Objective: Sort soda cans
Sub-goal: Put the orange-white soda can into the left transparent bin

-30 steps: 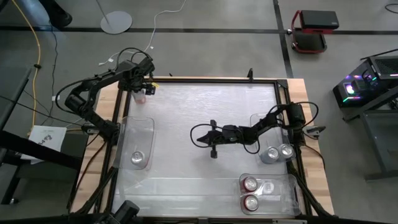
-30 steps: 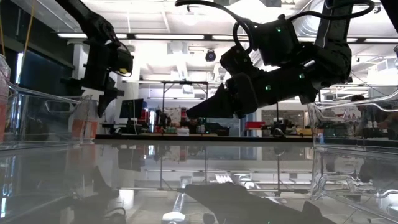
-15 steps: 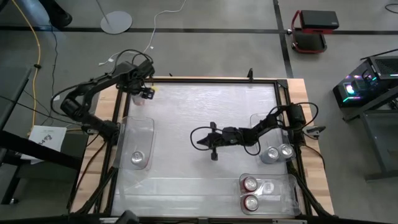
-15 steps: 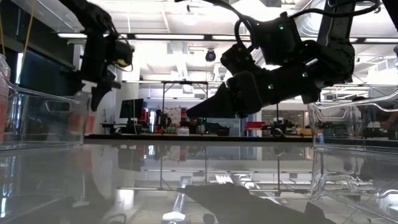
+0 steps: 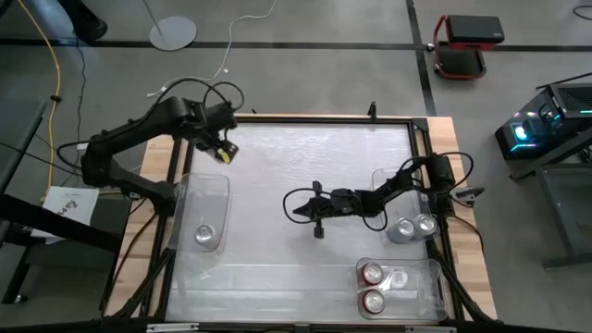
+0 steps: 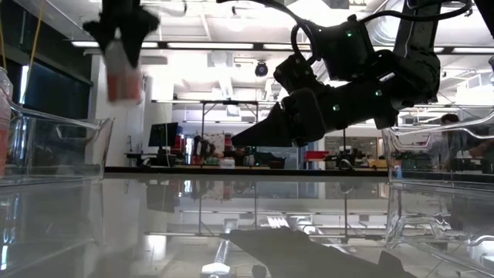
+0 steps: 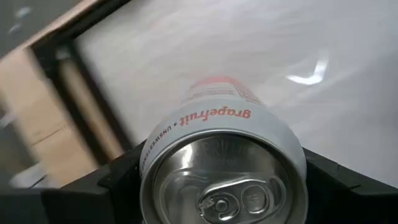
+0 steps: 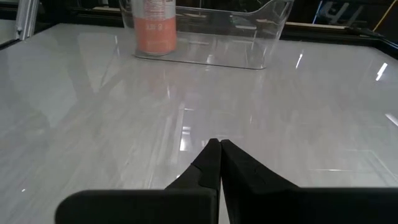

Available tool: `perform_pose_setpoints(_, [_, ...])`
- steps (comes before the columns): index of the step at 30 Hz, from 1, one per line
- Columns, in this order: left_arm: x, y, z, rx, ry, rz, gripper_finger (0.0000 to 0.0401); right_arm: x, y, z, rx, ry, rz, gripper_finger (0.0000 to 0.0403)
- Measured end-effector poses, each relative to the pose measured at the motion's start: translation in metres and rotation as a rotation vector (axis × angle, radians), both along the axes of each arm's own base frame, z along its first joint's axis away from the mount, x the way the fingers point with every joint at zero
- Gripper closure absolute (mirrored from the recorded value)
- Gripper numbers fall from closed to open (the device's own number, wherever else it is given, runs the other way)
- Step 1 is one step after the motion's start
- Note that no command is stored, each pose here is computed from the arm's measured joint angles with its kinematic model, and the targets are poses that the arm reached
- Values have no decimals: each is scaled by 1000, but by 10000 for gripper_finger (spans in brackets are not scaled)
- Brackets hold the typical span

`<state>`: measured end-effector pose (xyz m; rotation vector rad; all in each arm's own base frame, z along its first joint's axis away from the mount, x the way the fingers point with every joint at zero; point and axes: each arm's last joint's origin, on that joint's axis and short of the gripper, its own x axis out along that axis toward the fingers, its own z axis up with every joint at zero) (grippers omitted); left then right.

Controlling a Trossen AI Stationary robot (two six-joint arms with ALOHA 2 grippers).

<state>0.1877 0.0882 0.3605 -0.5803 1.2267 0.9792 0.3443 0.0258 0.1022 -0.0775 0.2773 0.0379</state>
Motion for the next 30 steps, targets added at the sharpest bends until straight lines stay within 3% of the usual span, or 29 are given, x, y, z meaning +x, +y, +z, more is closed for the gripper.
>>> perform_pose_setpoints(7, [16, -56, 17, -103, -148, -81, 113, 0, 0, 1, 33, -7, -12, 403])
perform_pose_setpoints(15, [13, -114, 4, -195, -160, 23, 113, 0, 0, 1, 34, -11, -13, 403])
perform_pose_setpoints(28, [-28, -137, 13, -366, -242, 124, 113, 0, 10, 1, 17, -14, 23, 403])
perform_pose_setpoints(30, [-33, -135, 16, -348, -269, 135, 113, -1, 11, 1, 11, -14, 29, 403])
